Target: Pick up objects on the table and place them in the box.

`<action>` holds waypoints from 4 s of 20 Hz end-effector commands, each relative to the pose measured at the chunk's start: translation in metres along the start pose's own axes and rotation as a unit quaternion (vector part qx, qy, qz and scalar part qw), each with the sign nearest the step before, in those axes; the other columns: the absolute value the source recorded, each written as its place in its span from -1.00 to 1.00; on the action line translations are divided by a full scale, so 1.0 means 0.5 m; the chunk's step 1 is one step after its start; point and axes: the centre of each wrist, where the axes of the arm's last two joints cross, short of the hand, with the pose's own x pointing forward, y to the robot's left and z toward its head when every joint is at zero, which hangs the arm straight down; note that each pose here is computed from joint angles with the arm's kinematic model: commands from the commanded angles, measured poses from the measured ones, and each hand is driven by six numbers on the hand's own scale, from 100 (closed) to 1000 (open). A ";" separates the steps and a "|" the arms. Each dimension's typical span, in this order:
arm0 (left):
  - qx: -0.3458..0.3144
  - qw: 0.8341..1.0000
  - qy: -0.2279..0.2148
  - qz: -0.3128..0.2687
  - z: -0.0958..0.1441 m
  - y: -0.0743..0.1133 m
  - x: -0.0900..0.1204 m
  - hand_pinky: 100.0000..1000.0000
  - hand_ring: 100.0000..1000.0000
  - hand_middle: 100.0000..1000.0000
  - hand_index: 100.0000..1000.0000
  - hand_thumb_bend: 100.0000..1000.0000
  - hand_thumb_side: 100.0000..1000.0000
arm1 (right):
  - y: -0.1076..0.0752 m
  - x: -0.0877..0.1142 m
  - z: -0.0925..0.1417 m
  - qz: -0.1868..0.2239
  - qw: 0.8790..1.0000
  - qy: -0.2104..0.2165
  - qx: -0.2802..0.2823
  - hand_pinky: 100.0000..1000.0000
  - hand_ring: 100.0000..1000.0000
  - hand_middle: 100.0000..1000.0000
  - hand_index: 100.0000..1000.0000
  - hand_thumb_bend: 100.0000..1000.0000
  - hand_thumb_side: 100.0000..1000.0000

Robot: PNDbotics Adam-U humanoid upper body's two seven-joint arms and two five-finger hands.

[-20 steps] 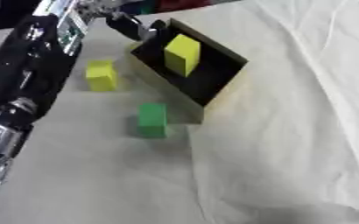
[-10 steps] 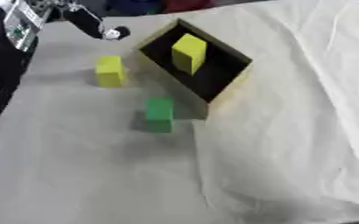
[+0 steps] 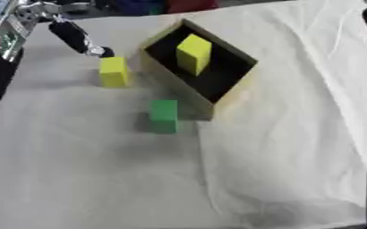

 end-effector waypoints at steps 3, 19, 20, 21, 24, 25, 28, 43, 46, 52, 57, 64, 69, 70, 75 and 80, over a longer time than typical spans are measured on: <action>-0.017 0.999 0.035 0.004 0.012 -0.005 -0.036 0.44 0.59 0.59 0.86 -0.14 0.21 | -0.005 0.012 -0.007 0.008 1.000 -0.011 -0.004 0.53 0.50 0.09 0.39 -1.00 0.99; -0.068 0.997 0.030 0.029 -0.012 -0.022 -0.051 0.46 0.60 0.59 0.86 -0.29 0.42 | -0.015 0.017 -0.019 0.015 1.000 -0.017 -0.003 0.53 0.50 0.09 0.38 -1.00 1.00; -0.071 0.997 0.030 0.030 -0.013 -0.023 -0.051 0.46 0.61 0.60 0.86 -0.27 0.44 | -0.016 0.017 -0.019 0.015 1.000 -0.017 -0.003 0.53 0.50 0.09 0.38 -1.00 1.00; -0.075 0.996 0.030 0.031 -0.014 -0.024 -0.051 0.46 0.61 0.60 0.86 -0.26 0.44 | -0.016 0.017 -0.020 0.015 1.000 -0.018 -0.003 0.53 0.50 0.09 0.38 -1.00 1.00; -0.095 0.994 0.033 0.033 -0.016 -0.036 -0.052 0.47 0.61 0.60 0.86 -0.22 0.50 | -0.017 0.018 -0.020 0.015 1.000 -0.018 -0.004 0.53 0.50 0.09 0.38 -1.00 1.00; -0.099 0.994 0.033 0.033 -0.017 -0.039 -0.052 0.47 0.61 0.60 0.86 -0.22 0.50 | -0.018 0.018 -0.019 0.015 1.000 -0.017 -0.004 0.53 0.50 0.09 0.38 -1.00 1.00; -0.108 0.993 0.032 0.033 -0.020 -0.044 -0.051 0.47 0.61 0.60 0.86 -0.21 0.51 | -0.018 0.018 -0.020 0.015 1.000 -0.017 -0.004 0.53 0.50 0.09 0.39 -1.00 1.00; -0.049 0.998 0.009 0.049 -0.009 0.027 -0.051 0.44 0.57 0.56 0.83 -0.66 0.34 | -0.013 0.012 -0.007 0.011 1.000 -0.005 -0.009 0.53 0.51 0.09 0.39 -1.00 1.00; -0.051 0.997 -0.001 0.055 -0.012 0.028 -0.046 0.44 0.57 0.56 0.84 -0.69 0.36 | -0.011 0.012 -0.003 0.009 1.000 -0.002 -0.010 0.53 0.51 0.09 0.38 -1.00 1.00; -0.068 0.996 -0.020 0.055 -0.019 0.027 -0.036 0.45 0.57 0.56 0.84 -0.63 0.43 | -0.010 0.009 0.002 0.008 1.000 0.004 -0.010 0.53 0.51 0.09 0.38 -1.00 1.00; -0.086 0.995 -0.032 0.043 -0.022 0.024 -0.029 0.48 0.60 0.59 0.85 -0.32 0.59 | -0.007 0.008 0.005 0.006 1.000 0.005 -0.010 0.53 0.51 0.09 0.38 -1.00 1.00; -0.123 0.992 -0.030 0.023 -0.027 0.008 -0.027 0.53 0.64 0.63 0.86 -0.14 0.55 | -0.008 0.008 0.006 0.005 1.000 0.007 -0.011 0.53 0.50 0.09 0.38 -1.00 1.00; -0.138 0.990 -0.028 0.014 -0.037 -0.008 -0.024 0.53 0.65 0.64 0.87 -0.12 0.58 | -0.009 0.008 0.006 0.005 1.000 0.006 -0.012 0.53 0.50 0.09 0.38 -1.00 1.00; -0.140 0.990 -0.029 0.012 -0.039 -0.011 -0.022 0.53 0.65 0.64 0.87 -0.11 0.60 | -0.010 0.008 0.006 0.005 1.000 0.007 -0.012 0.53 0.50 0.09 0.38 -1.00 1.00; -0.149 0.988 -0.032 0.006 -0.044 -0.024 -0.021 0.53 0.65 0.64 0.87 -0.09 0.60 | -0.010 0.008 0.006 0.004 1.000 0.007 -0.012 0.53 0.50 0.09 0.38 -1.00 1.00; -0.153 0.988 -0.037 0.005 -0.051 -0.037 -0.015 0.52 0.64 0.62 0.86 -0.13 0.59 | -0.009 0.009 0.006 0.003 1.000 0.007 -0.013 0.53 0.51 0.09 0.38 -1.00 1.00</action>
